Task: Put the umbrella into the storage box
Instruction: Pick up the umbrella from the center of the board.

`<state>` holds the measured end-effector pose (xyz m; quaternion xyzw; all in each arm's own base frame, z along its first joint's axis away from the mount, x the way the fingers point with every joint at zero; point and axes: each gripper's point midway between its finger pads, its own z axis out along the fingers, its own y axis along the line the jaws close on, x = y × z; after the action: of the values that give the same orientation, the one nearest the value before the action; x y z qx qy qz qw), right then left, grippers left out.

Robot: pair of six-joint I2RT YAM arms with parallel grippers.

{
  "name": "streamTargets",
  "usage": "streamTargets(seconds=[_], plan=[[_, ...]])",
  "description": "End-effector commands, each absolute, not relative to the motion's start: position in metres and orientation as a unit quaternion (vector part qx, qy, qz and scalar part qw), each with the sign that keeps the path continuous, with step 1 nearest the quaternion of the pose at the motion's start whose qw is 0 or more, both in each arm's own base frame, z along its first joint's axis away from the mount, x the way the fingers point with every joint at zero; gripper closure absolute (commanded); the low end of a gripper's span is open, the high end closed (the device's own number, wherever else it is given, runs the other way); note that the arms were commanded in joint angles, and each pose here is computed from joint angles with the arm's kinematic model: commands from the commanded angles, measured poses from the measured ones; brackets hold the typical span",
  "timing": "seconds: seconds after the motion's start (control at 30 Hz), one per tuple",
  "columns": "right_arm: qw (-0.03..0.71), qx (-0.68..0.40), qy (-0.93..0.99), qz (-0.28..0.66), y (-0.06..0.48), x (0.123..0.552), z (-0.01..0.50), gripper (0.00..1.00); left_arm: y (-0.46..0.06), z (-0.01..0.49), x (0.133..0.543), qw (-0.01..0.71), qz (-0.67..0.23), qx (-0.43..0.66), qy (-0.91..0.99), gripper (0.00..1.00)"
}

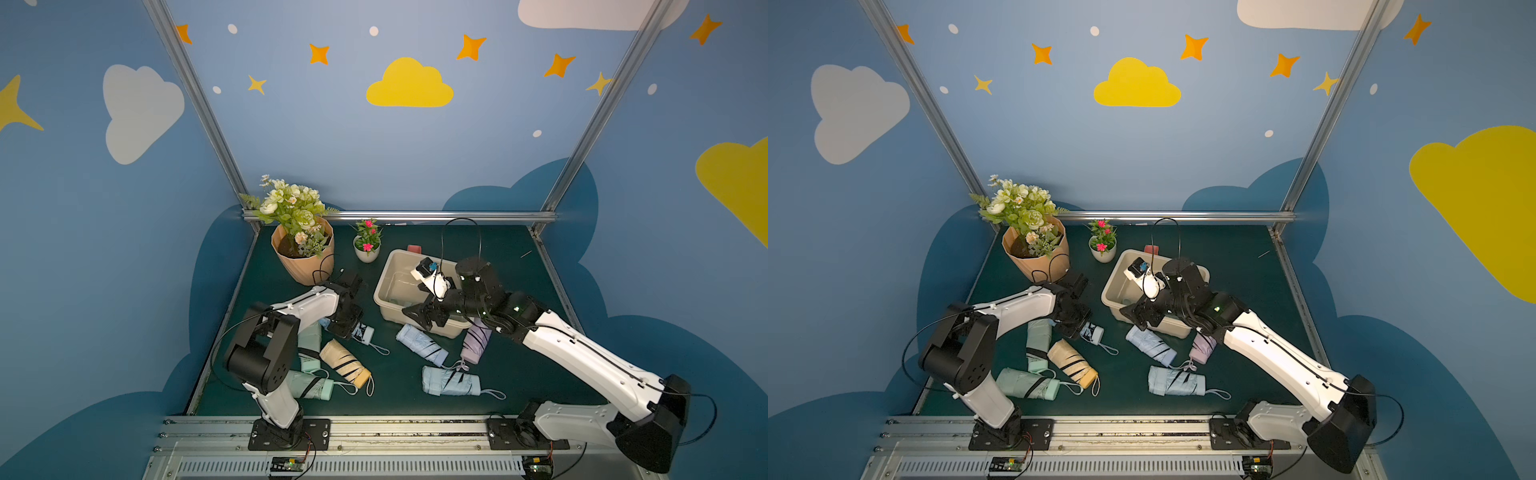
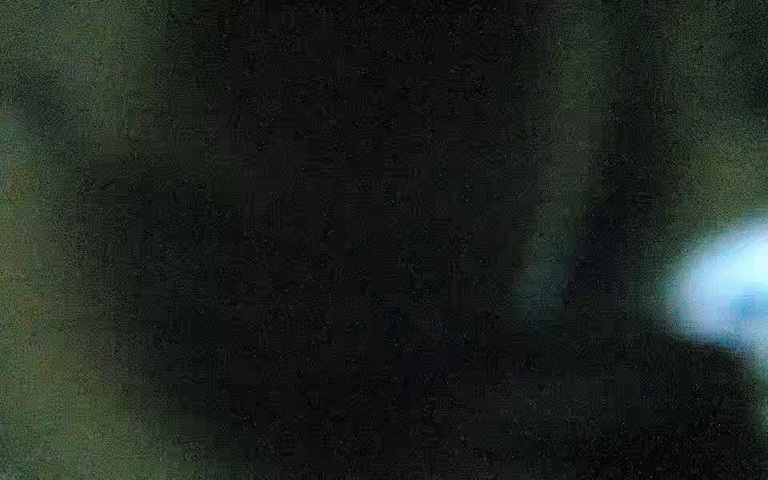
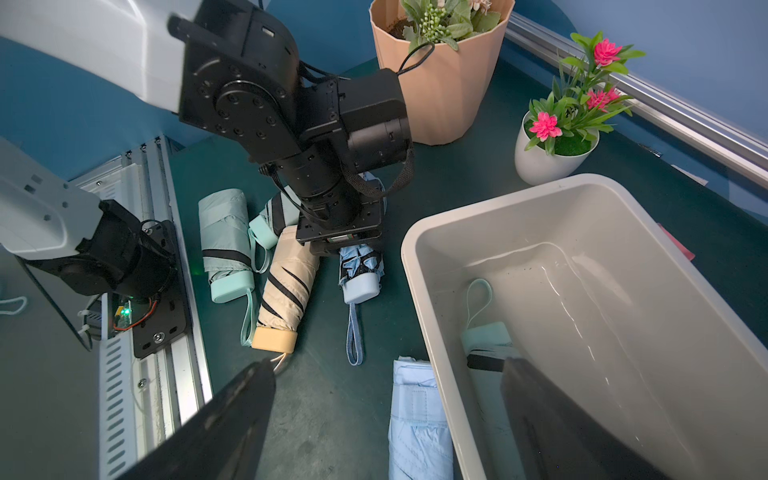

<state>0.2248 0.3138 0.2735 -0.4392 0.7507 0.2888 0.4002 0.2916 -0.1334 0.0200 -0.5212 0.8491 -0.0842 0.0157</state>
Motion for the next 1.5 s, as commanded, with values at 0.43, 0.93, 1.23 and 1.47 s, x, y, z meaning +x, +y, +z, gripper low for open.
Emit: streamTargets(seconds=[0.43, 0.93, 1.23, 1.47], plan=[[0.417, -0.438, 0.742, 0.29, 0.313, 0.221, 0.28, 0.08, -0.1, 0.088, 0.283, 0.12, -0.05, -0.503, 0.855, 0.8], [0.429, -0.337, 0.803, 0.241, 0.283, 0.249, 0.275, 0.05, -0.104, 0.189, 0.318, 0.296, -0.027, -0.314, 0.902, 0.84], [0.456, -0.177, 0.854, 0.179, 0.201, 0.285, 0.272, 0.05, -0.162, 0.282, 0.353, 0.45, -0.008, -0.049, 0.892, 0.85], [0.478, -0.104, 0.861, 0.137, 0.149, 0.291, 0.276, 0.05, -0.251, 0.31, 0.361, 0.508, -0.018, 0.276, 0.815, 0.84]])
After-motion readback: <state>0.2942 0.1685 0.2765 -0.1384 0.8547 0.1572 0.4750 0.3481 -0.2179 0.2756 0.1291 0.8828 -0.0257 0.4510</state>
